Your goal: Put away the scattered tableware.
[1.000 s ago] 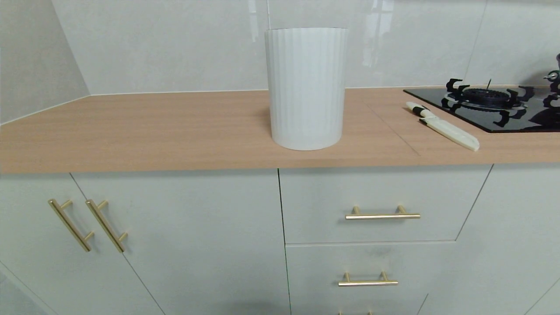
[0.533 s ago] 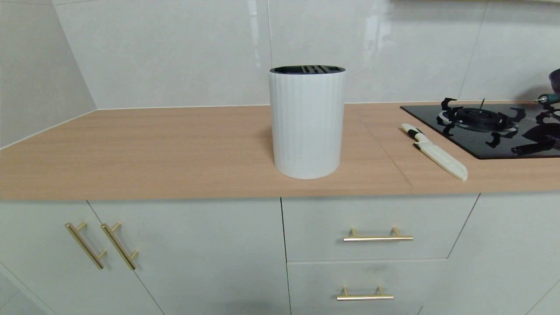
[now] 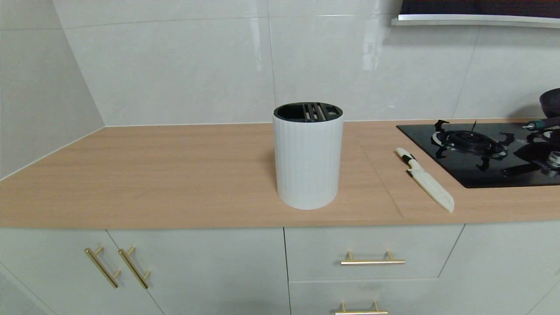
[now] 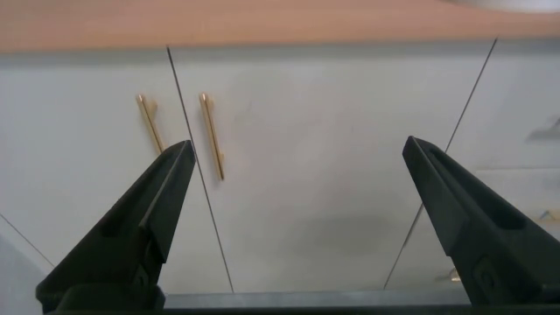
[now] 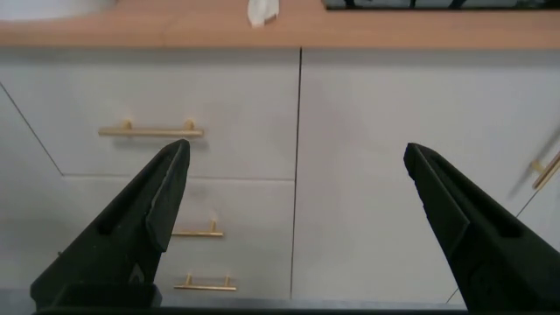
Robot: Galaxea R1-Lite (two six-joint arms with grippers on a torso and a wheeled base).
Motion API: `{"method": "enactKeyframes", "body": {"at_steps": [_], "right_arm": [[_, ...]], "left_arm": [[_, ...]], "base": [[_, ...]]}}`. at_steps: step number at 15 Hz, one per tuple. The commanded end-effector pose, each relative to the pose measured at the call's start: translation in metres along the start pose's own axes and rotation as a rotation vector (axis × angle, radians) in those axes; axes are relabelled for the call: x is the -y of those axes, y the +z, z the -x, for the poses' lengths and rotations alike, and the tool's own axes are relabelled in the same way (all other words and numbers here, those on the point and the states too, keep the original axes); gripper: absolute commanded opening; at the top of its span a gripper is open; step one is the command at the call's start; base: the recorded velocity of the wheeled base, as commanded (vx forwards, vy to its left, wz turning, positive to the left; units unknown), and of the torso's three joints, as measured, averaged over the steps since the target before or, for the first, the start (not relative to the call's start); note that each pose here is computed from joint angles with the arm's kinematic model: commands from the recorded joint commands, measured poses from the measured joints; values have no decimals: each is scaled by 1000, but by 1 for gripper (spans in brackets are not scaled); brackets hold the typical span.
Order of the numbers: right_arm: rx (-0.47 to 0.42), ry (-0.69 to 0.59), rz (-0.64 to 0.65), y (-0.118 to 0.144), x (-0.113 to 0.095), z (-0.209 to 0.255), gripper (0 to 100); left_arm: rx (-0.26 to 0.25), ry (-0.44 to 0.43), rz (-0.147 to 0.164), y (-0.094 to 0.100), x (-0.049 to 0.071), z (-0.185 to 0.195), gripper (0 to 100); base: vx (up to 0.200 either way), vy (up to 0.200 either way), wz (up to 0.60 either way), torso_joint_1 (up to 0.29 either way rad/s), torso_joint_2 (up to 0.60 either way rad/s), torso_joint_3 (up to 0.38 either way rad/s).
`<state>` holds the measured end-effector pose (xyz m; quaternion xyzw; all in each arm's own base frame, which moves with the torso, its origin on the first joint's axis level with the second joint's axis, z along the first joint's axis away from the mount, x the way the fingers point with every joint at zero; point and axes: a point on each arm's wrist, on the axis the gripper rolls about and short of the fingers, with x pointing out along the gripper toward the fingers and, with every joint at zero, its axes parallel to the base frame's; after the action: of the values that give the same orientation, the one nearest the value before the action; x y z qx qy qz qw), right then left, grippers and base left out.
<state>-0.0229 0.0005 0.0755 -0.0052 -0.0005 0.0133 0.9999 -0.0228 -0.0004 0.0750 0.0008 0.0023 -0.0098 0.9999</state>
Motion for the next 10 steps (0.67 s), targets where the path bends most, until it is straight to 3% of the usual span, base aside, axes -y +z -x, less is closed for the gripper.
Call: {"method": "enactKeyframes", "body": {"at_steps": [1,10], "right_arm": [[-1,1,2,0,0,0,100],[-1,1,0,0,0,0,100]], "left_arm": [[0,0,0,0,0,0,100],[0,0,0,0,0,0,100]], "base": [[0,0,0,183,-491,-300],[0,0,0,215,-520,-309]]}}
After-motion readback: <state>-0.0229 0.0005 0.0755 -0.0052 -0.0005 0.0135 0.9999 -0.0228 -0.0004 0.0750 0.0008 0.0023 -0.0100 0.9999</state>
